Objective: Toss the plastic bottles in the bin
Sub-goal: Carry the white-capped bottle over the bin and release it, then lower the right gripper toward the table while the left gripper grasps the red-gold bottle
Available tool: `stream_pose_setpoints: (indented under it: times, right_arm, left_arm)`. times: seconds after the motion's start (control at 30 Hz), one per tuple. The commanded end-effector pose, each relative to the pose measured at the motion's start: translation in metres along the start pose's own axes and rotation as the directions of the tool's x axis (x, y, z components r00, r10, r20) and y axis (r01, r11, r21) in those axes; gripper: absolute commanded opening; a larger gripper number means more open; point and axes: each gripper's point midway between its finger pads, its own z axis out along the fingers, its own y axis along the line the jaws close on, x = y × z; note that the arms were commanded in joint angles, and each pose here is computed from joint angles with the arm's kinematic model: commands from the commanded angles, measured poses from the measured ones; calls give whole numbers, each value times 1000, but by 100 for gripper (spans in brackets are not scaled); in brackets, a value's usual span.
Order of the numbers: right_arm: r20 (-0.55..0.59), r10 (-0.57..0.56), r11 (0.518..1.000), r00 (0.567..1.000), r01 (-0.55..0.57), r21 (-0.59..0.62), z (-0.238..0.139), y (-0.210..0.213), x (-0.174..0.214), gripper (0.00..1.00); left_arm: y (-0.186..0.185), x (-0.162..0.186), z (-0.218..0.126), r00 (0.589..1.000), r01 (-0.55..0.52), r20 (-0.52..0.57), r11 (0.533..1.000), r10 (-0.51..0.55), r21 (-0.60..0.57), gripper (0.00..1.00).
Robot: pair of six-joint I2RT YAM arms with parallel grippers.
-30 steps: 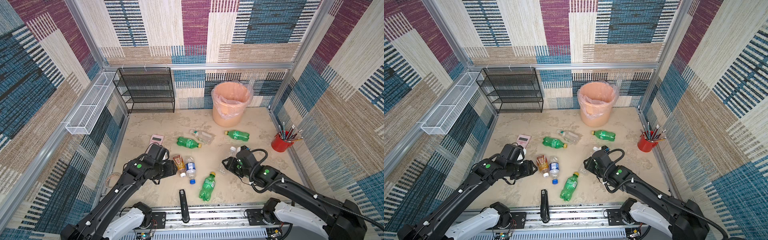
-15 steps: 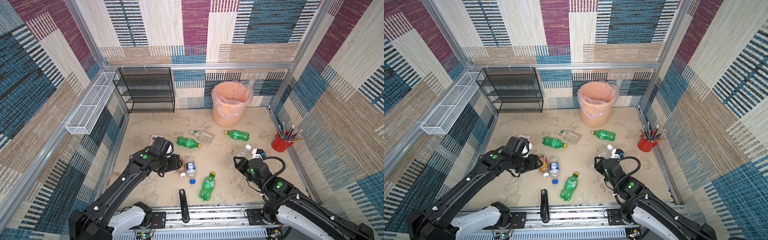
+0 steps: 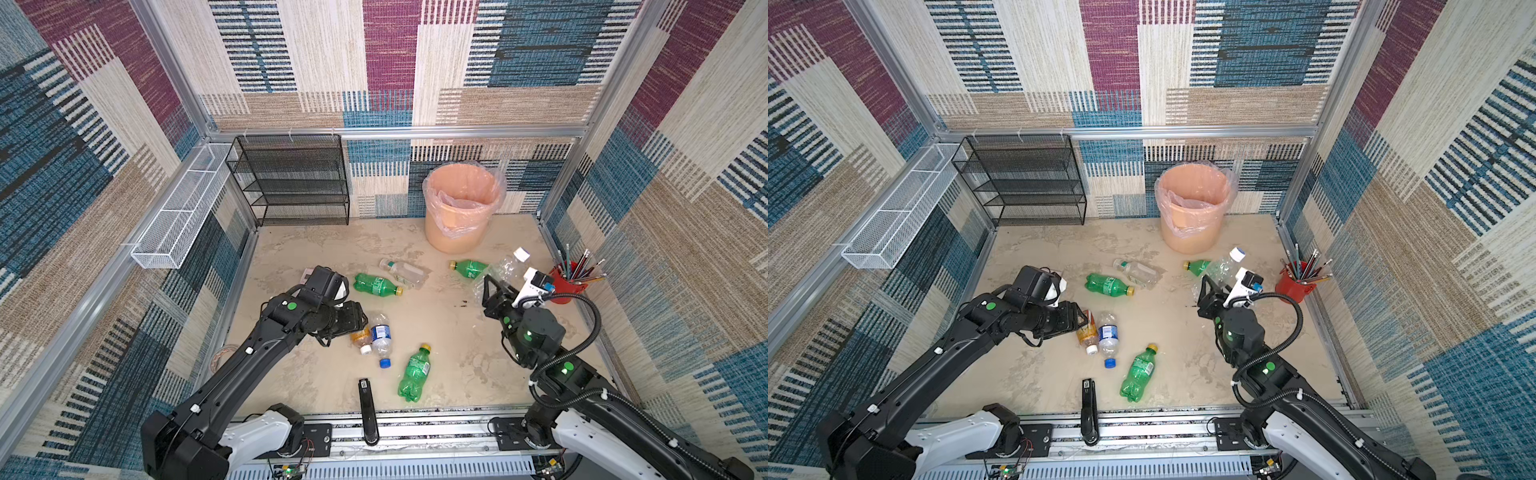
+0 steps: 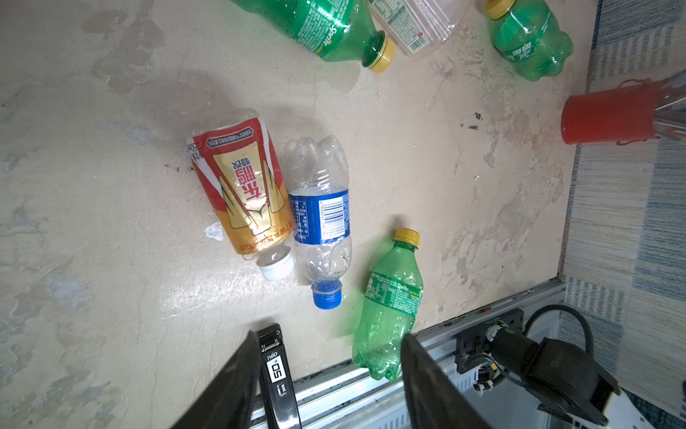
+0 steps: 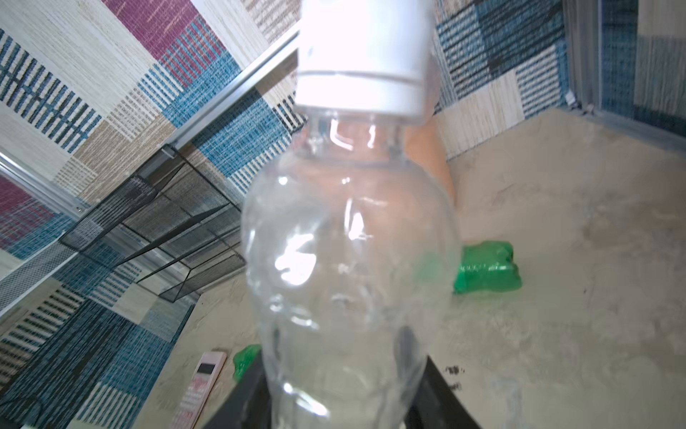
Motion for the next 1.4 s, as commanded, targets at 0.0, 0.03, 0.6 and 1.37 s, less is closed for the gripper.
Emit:
stream_pose_setpoints:
  times: [0.0,0.03,0.6,1.37]
  right_arm:
    - [145,-45,993,988,61,-105,30,35,-68,43]
    - [162,-56,991,985,74,-110,46,42,-86,43]
    - [262,-161,977,951,192,-96,78,121,-264,97]
    - [-719,263,964,643,-158,212,-22,-15,146,78]
  left_arm:
    - [-6,-10,-5,1000,2,30,1000,-2,9,62]
    - [-8,-13,-6,999,3,40,1000,-4,11,62]
    - [1,-15,-14,993,15,117,1000,-14,-1,62]
    - [52,2,22,992,130,30,961,-127,-243,74]
